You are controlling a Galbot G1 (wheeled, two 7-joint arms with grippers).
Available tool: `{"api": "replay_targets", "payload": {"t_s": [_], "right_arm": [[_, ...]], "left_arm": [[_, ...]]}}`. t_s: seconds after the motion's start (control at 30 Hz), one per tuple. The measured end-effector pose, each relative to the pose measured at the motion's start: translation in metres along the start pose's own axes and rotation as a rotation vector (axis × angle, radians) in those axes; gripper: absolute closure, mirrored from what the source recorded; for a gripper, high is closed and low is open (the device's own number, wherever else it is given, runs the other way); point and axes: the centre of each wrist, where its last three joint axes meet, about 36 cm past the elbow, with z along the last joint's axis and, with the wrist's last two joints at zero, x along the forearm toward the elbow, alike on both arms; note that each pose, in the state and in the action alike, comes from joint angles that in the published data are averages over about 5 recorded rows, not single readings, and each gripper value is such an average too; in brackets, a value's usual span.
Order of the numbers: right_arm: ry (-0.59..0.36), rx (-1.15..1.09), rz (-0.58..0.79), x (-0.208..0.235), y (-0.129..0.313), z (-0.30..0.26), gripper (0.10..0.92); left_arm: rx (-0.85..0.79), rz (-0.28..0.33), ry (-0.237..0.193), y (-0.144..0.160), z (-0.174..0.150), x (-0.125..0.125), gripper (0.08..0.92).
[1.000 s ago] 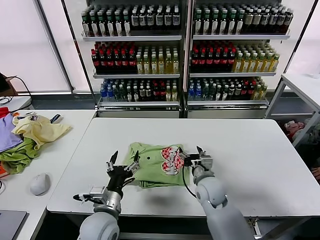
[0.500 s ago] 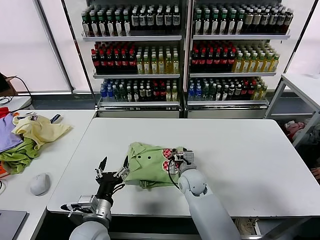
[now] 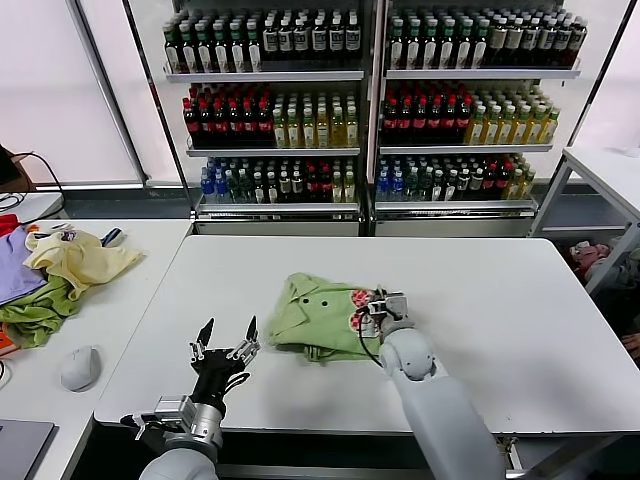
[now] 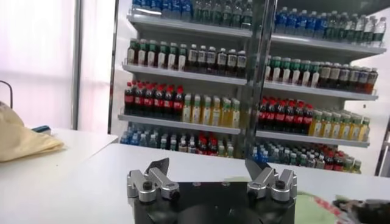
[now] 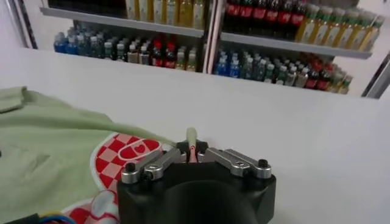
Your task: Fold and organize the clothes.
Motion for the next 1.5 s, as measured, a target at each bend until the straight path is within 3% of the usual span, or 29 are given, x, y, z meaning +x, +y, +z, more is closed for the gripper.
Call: {"api": "replay_targets", "payload": {"t_s": [0.4, 0.7, 0.93, 1.2, 1.5], "right_arm": [[-0.107, 0.139, 0.041, -0.025, -0.094, 0.01, 0.862], [-0.236, 0.163, 0.075, -0.015, -0.123, 0.023, 0.656], [-0.346, 0.119, 0.1, 0.025, -0.131, 0.032, 0.458], [-0.388, 0.031, 0.084, 0.095, -0.131, 0.047, 0.237], [-0.361, -0.05, 0.05, 0.173, -0.126, 0.074, 0.2]], "left_arm": [[-0.001, 0.019, 0.012, -0.009, 0.006, 0.003, 0.177], [-0.015, 0.027, 0.011, -0.012, 0.006, 0.009, 0.177], [-0.027, 0.039, 0.01, -0.013, 0.004, 0.018, 0.177], [-0.031, 0.064, 0.002, -0.019, 0.002, 0.024, 0.177], [-0.037, 0.096, -0.008, -0.022, -0.002, 0.029, 0.177]]}}
